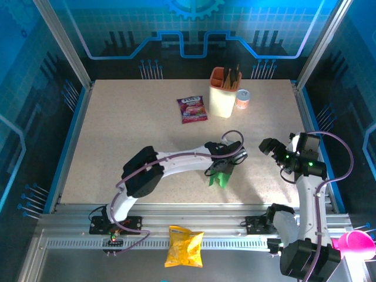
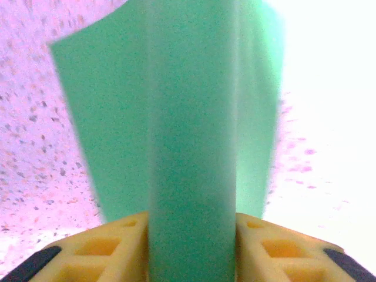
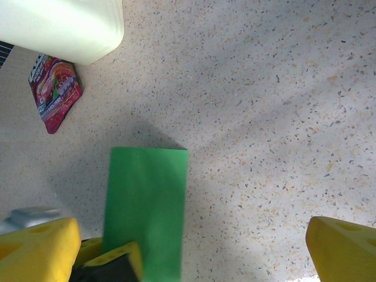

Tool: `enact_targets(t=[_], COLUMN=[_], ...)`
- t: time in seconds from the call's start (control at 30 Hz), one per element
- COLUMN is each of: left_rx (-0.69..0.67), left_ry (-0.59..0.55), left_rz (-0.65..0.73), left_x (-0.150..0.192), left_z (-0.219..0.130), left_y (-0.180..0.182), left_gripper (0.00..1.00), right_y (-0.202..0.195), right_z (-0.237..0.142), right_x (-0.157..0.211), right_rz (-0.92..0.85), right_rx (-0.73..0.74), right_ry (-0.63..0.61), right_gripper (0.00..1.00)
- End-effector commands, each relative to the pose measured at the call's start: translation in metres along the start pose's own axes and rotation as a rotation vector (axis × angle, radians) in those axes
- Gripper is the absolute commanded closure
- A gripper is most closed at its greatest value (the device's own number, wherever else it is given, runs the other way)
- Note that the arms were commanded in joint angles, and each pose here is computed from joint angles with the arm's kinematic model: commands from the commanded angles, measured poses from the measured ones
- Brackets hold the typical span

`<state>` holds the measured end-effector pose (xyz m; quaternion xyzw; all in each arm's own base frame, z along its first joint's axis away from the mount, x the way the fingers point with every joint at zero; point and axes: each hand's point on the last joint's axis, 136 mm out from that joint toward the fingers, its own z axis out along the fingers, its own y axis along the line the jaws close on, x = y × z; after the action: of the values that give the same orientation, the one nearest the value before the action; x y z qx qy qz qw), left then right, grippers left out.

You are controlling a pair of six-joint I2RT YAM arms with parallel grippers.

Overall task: Fold a paper plane with a square sheet of paper (pick it up from the middle)
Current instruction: First fold the square sheet of paper in half at the center of the table.

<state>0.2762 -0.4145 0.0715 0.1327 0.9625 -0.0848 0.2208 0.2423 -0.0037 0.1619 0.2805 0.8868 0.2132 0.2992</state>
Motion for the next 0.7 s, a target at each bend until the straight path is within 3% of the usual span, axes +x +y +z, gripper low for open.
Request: enact_targets(t=[0.0,0.13,0.37,0.53,0.67], left_rx=[0.115,0.204,0.458,0.497,0.453], left_ry=[-0.116,-0.140,-0.113,-0.127,-0.165], left_rz=[-0.009,-0.072,-0.266,-0.354,-0.398], left_x=[-0.028,-0.032,-0.017,0.002,0.012], left_z=[-0.048,-0.067,-0.061,-0.043,-0.030], left_y=[-0.011,0.001,0.032,0.059,0.080], left_gripper=[0.63,0.63,0.60,0.60,0.58], right_y=[0.004,0.009,0.035,0.058,0.079], right_z=[-0.004,0.000,0.014,0.037,0.056], right_x=[-0.001,0.001,0.016,0.047,0.076], right_rz=[-0.004,-0.004,-0.035,-0.144,-0.247], right_rx=[-0.028,-0.064,-0.195,-0.200,-0.214], right_ry=[0.006,0.023,0.100,0.178,0.227], right_gripper=[0.01,0.01,0.01,0.01,0.01])
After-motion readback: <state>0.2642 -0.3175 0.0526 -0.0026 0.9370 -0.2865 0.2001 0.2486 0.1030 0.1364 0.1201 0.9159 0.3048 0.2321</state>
